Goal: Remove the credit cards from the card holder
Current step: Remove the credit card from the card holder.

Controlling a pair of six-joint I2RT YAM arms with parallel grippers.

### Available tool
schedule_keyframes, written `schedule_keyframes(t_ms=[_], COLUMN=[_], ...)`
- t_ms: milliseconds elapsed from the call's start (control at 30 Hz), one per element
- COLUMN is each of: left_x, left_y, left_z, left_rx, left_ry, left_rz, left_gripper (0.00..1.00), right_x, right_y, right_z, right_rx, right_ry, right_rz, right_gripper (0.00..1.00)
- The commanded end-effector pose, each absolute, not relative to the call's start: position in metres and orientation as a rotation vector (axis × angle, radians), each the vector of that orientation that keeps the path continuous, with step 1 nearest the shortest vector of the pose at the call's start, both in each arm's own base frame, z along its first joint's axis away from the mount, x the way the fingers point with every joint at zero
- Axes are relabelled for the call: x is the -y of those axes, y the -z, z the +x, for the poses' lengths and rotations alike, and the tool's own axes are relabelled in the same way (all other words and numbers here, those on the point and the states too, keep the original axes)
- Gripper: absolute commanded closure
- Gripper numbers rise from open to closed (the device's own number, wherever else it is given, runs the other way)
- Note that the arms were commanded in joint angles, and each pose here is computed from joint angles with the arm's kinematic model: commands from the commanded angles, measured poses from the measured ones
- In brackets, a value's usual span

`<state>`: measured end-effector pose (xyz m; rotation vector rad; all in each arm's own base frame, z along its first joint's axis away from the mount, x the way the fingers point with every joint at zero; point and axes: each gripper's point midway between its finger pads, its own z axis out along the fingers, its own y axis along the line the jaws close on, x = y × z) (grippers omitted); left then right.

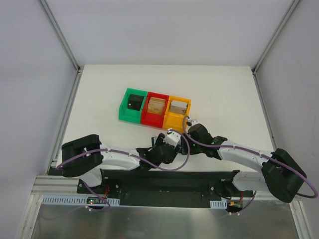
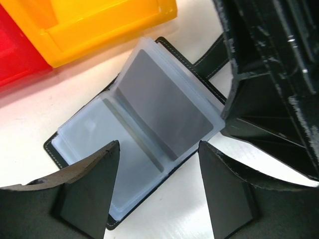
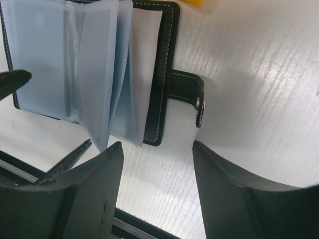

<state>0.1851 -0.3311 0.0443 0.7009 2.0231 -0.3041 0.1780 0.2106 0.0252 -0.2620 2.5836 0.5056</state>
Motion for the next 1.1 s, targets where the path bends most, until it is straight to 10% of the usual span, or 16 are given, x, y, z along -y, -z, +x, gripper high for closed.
schedule_keyframes(t_ms=[0, 1067], left_x=[0.323, 0.294], left_y=[-0.05, -0.04], left_z=[0.192, 0.183], left_rx=[-2.011, -2.073], left_ry=[0.234, 0.244], left_rz=[0.659, 0.536], left_gripper=[0.37, 0.46], right_x=[-0.222, -0.202], right_y=[-0.038, -0.03], right_z=[0.187, 0.222], right_rx=[-2.549, -2.569], right_ry=[-0.553, -0.462], right_rz=[-0.258, -0.139], right_gripper=[0.4, 0.4])
